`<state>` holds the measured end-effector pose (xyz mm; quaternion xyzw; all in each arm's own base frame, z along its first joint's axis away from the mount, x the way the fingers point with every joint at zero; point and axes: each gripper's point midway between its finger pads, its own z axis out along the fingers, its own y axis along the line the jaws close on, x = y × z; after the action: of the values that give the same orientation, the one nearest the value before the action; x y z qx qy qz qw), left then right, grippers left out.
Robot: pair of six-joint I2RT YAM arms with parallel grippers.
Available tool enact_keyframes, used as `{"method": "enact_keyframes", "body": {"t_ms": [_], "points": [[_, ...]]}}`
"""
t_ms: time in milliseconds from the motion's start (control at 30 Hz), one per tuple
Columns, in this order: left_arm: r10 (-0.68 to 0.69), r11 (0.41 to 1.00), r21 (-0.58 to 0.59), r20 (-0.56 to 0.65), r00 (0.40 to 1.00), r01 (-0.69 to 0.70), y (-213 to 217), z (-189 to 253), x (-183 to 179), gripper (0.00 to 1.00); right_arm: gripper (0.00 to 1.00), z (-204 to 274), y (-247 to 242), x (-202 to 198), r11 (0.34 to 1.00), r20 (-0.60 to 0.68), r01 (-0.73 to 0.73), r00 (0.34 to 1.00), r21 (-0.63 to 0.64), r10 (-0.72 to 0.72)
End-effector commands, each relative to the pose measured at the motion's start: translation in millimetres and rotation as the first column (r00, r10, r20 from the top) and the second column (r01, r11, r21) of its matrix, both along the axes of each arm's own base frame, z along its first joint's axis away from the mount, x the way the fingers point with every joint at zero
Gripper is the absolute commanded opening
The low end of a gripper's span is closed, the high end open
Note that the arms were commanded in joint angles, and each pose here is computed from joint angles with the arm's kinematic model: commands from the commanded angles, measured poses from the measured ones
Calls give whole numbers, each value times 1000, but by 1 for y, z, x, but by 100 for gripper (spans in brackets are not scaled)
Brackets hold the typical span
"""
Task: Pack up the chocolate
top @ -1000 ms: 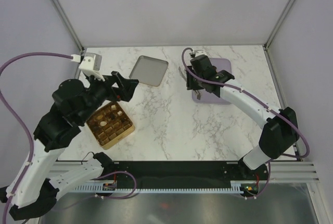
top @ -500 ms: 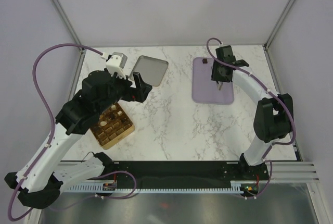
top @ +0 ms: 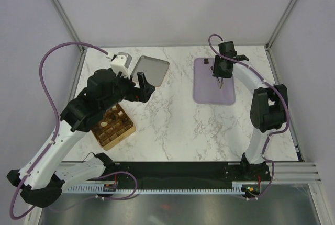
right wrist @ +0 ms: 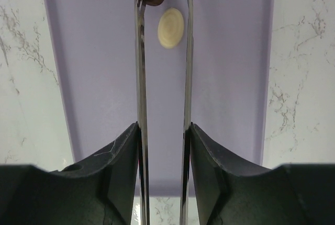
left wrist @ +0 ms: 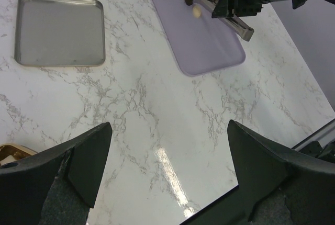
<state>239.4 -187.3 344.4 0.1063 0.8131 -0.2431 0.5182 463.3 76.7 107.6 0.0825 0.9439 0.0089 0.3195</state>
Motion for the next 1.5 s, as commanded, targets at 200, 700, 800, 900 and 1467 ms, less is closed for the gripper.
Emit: {"method": "enact_keyframes", "body": {"t_ms": [200, 700, 800, 900, 1467], "points": [[-10, 1000, 13, 23, 1000, 10, -4, 4, 10, 100, 49, 5, 9, 21, 999, 41, -42, 998, 33, 40], [-27, 1000, 11, 23, 999, 26, -7, 5, 15, 100, 45, 8, 20, 11, 993, 37, -70, 997, 94, 67], [-26, 1000, 5, 30, 999, 26, -6, 8, 14, 100, 43, 15, 21, 7, 992, 49, -75, 996, 102, 70], [-25, 1000, 1, 35, 999, 25, -5, 10, 13, 100, 39, 24, 21, 0, 990, 58, -79, 996, 117, 72], [-53, 997, -61, 63, 997, 56, -9, 38, 6, 100, 29, 76, 94, -64, 928, 145, -282, 957, 244, 253]]}}
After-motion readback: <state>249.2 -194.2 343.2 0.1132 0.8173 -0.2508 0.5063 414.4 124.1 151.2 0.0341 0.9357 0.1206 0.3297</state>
